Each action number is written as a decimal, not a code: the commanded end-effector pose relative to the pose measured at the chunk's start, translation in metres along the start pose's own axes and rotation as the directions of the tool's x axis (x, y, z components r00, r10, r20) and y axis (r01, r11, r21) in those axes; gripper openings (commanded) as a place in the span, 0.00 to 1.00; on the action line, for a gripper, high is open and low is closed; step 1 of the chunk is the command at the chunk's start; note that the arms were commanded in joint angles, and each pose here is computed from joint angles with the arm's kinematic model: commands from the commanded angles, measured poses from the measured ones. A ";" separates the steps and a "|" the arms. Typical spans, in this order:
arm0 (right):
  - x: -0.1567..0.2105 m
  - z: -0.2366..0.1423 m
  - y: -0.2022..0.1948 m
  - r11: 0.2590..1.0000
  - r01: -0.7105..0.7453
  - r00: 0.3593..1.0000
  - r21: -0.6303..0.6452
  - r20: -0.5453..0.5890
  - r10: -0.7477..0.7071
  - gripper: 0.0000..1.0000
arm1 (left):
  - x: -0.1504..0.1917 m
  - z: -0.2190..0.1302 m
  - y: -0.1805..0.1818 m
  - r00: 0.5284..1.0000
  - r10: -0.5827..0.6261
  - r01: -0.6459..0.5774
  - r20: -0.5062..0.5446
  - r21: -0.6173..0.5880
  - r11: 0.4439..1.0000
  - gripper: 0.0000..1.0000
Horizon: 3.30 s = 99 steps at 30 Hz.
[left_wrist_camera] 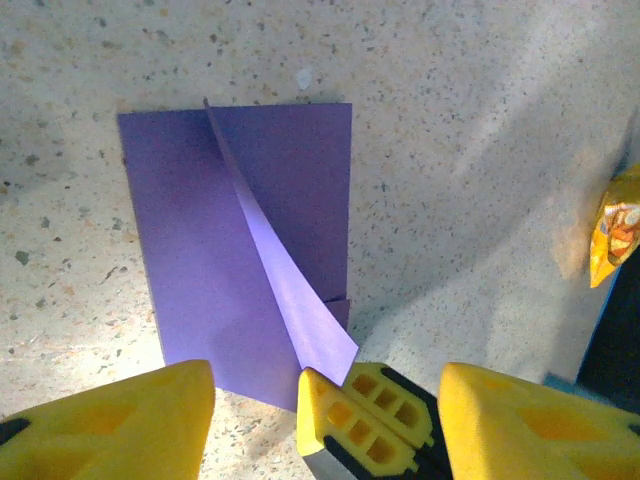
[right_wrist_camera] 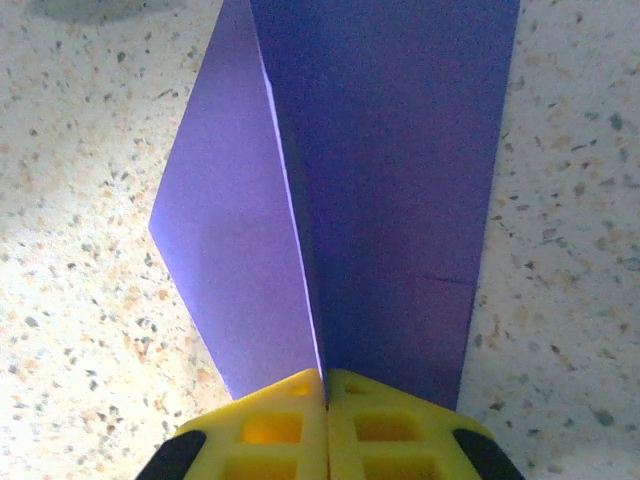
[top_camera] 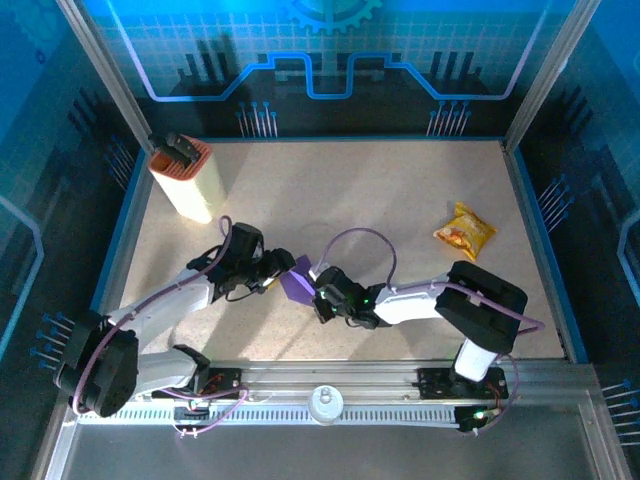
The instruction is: Fold a paper plane with a square sheet of paper (pick it up from the middle)
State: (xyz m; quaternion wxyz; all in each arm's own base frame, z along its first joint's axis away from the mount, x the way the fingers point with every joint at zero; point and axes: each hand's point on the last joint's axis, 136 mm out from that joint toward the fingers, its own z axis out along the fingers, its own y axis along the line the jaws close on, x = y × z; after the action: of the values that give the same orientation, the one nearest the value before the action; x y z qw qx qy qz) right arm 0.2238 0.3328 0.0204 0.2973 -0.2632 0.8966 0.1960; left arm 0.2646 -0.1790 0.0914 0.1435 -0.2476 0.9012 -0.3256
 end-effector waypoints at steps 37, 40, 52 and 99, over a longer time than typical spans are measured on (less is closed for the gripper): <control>0.017 0.019 0.001 0.629 -0.646 0.761 -0.433 -0.294 0.579 0.01 | 0.012 0.048 -0.006 0.987 0.062 -0.053 -0.146 0.070 0.996 0.10; 0.018 0.019 -0.002 0.628 -0.654 0.754 -0.423 -0.292 0.589 0.01 | 0.011 0.052 -0.007 0.987 0.066 -0.056 -0.147 0.067 0.996 0.10; 0.025 0.022 -0.009 0.629 -0.685 0.728 -0.367 -0.320 0.606 0.02 | 0.003 0.068 -0.002 0.990 0.045 -0.041 -0.136 0.032 0.999 0.10; 0.027 0.016 -0.010 0.648 -0.696 0.716 -0.310 -0.364 0.595 0.11 | 0.005 0.078 0.057 0.993 -0.009 -0.016 -0.119 -0.205 0.979 0.07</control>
State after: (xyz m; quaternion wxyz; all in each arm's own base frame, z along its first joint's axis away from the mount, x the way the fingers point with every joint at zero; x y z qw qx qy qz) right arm 0.2292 0.3456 0.0195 0.0651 -0.0272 0.8599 0.5056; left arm 0.2863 -0.2015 0.0129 0.0777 -0.2307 0.9233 -0.2971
